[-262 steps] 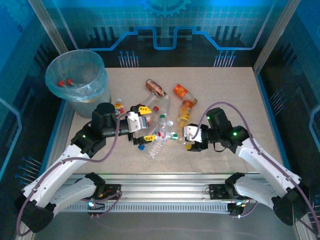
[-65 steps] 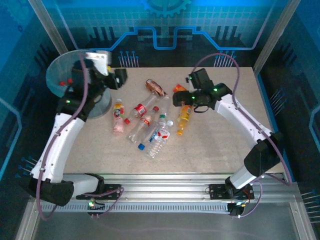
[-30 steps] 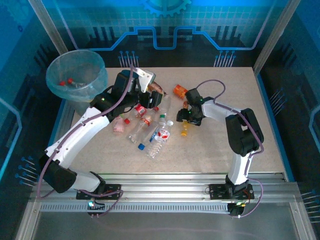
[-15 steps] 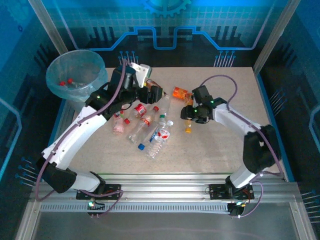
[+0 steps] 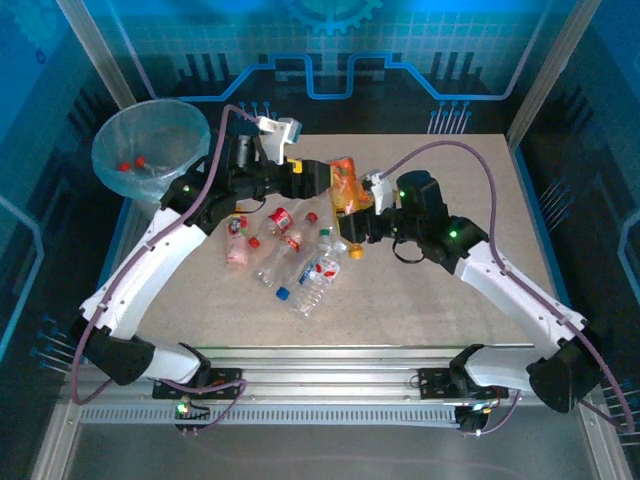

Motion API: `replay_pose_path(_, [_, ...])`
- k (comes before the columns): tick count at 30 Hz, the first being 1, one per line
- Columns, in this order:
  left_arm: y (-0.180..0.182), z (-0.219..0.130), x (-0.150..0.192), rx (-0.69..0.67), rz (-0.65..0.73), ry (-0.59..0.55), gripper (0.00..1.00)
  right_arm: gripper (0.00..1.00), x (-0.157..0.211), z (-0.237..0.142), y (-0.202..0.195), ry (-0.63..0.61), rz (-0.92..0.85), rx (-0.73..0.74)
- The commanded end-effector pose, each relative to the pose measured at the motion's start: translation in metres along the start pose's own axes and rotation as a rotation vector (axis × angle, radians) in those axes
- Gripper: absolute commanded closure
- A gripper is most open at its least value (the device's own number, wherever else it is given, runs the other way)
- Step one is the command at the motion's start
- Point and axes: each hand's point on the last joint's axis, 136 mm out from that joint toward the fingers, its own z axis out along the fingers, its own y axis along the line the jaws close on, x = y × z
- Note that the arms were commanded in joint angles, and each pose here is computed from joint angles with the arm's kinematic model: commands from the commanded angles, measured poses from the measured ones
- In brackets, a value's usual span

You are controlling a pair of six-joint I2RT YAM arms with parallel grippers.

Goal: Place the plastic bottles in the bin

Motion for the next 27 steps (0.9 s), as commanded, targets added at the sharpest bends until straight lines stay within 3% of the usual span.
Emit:
replay_pose_path(1, [-0.030,-0.006,-0.006,0.163,-0.011,0.006,0.15,0.43,-0.020,-0.012,0.044,-0.105,-0.173,-0.146])
replay_pose_path(9, [-0.041,-0.010,0.002,0.224,0.009,0.039,0.26,0.42,-0.033,-0.030,0.074,-0.183,-0.245,-0.204])
replay_pose_path(17, [-0.052,-0.018,0.002,0.273,0.018,0.034,0.53,0.38,-0.036,-0.036,0.078,-0.207,-0.254,-0.189])
replay_pose_path(23, [-0.050,-0.030,-0.010,0.218,0.033,-0.033,0.54,0.21,-0.039,-0.038,0.073,-0.214,-0.241,-0.127])
replay_pose_path(27, [-0.032,-0.047,-0.028,0.081,0.053,-0.132,0.56,0.10,-0.046,-0.040,0.066,-0.223,-0.234,-0.059])
